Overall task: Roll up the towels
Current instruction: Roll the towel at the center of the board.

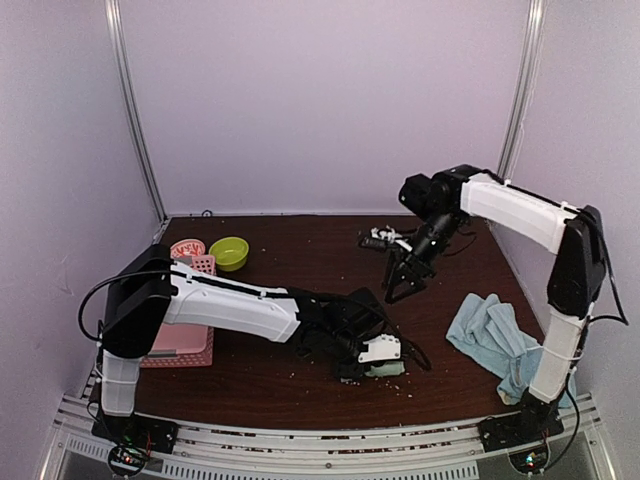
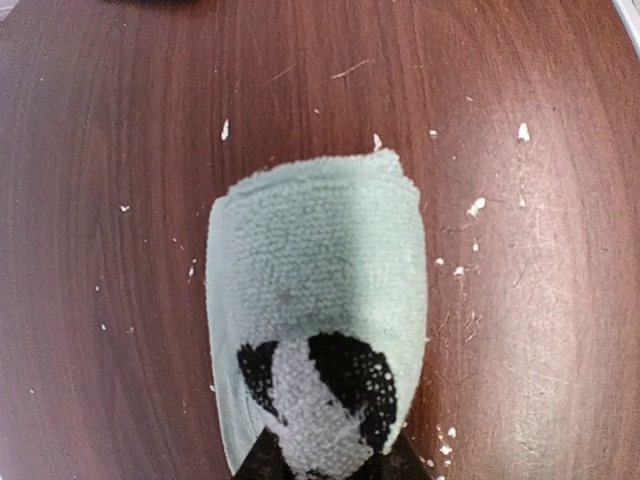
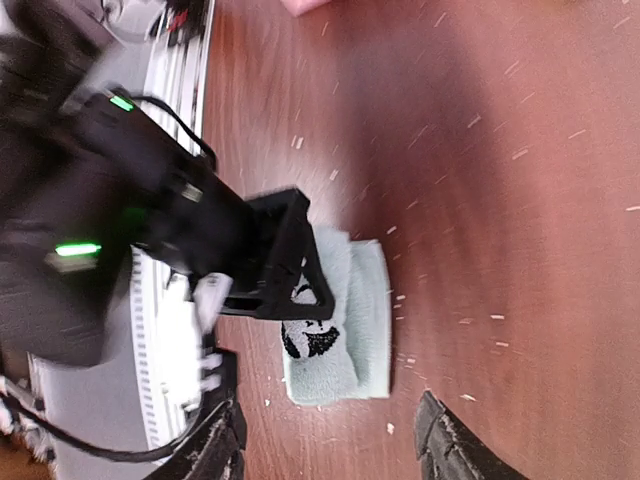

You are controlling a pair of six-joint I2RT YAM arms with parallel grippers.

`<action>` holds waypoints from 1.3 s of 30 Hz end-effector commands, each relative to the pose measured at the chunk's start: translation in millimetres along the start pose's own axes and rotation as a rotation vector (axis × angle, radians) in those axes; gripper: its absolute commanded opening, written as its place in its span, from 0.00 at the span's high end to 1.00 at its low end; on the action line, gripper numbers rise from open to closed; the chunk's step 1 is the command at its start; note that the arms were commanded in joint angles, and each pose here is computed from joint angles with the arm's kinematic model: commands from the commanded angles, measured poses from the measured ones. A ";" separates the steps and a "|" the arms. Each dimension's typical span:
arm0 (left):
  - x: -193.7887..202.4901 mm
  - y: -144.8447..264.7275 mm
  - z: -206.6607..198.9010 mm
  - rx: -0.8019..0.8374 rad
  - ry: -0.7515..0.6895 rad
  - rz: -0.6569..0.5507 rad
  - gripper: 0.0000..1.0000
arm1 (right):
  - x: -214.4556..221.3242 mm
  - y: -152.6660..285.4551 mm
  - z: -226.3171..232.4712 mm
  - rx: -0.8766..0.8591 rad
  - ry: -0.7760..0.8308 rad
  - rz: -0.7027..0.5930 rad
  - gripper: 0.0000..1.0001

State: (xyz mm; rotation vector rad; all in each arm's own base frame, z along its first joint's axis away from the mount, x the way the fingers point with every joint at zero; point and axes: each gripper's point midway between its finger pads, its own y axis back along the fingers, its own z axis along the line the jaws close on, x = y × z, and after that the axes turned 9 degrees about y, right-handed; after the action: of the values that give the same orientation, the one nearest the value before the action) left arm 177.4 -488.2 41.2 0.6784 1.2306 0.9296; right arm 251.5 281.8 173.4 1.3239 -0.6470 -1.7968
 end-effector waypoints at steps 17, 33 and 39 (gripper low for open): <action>29.4 -16.8 9.4 0.598 0.572 0.068 1.00 | -40.7 100.3 114.7 0.225 0.377 -0.211 0.51; 54.2 -33.8 17.9 0.729 0.715 0.086 1.00 | 47.5 -36.5 23.0 0.616 0.423 0.175 0.45; 61.7 -37.2 20.5 0.727 0.725 0.094 1.00 | 55.3 -67.6 8.7 0.590 0.499 0.199 0.42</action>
State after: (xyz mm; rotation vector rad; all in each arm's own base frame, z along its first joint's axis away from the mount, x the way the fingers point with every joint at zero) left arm 214.1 -475.7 33.7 0.9313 2.2221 0.6400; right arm 192.4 251.6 90.5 1.7919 -0.9972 -1.1550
